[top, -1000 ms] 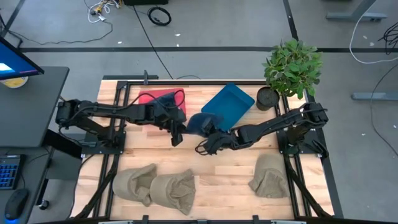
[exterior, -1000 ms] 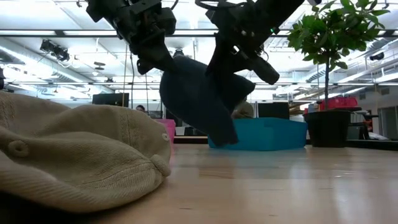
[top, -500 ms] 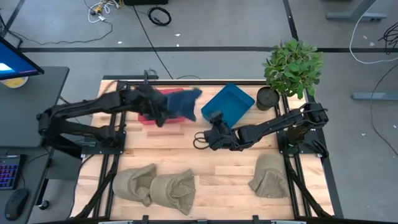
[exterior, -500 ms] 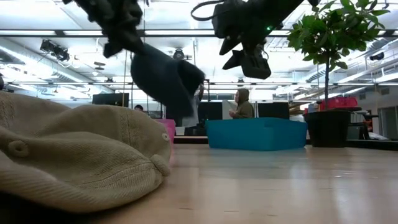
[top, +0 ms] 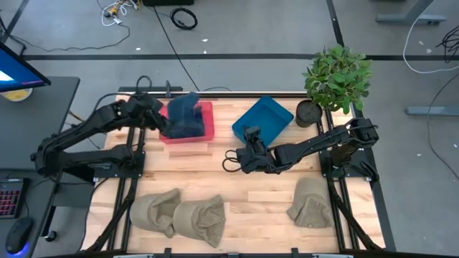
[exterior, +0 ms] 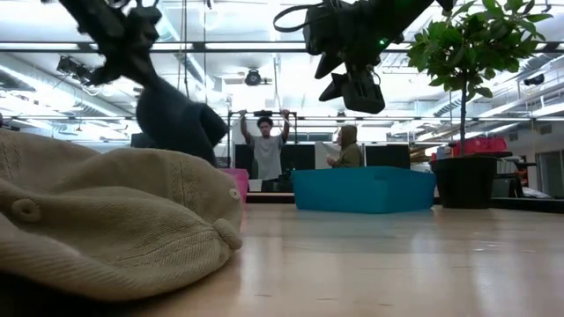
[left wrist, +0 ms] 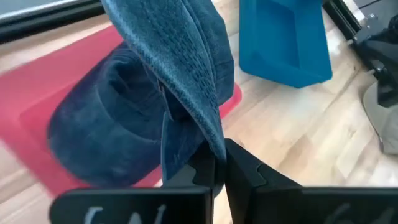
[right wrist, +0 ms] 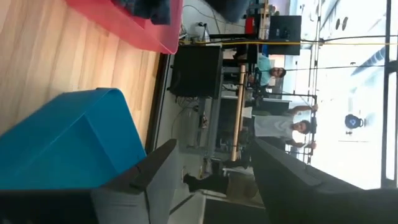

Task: Pick & Place hat
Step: Put the blue cap into the pink bin

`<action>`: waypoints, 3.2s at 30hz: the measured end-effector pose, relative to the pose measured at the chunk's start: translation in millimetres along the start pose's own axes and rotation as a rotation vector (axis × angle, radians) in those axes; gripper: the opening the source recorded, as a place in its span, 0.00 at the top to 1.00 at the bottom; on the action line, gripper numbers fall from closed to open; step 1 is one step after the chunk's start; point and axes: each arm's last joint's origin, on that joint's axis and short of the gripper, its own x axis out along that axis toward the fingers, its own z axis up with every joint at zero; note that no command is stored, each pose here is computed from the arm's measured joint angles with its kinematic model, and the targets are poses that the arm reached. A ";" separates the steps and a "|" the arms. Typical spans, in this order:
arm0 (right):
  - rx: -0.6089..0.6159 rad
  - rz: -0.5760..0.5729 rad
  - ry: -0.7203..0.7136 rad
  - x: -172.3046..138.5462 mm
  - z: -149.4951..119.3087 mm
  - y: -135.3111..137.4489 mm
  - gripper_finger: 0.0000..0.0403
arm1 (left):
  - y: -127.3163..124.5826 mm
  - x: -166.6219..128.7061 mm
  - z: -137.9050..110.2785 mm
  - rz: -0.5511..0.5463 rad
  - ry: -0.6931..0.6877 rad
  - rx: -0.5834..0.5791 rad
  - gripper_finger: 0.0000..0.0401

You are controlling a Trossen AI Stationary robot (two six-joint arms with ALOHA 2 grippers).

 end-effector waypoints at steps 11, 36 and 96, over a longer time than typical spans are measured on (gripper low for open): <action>0.026 0.001 -0.002 0.0 0.1 0.1 0.48 | 26.9 58.9 -13.0 -0.203 -0.030 -0.134 0.94; 0.042 0.058 -0.053 -0.1 1.7 1.9 0.48 | 57.1 73.8 -22.6 0.026 0.143 -0.145 0.66; 0.810 0.939 0.011 -56.8 -59.5 -27.6 0.55 | 25.6 118.2 29.4 0.005 0.106 0.365 0.95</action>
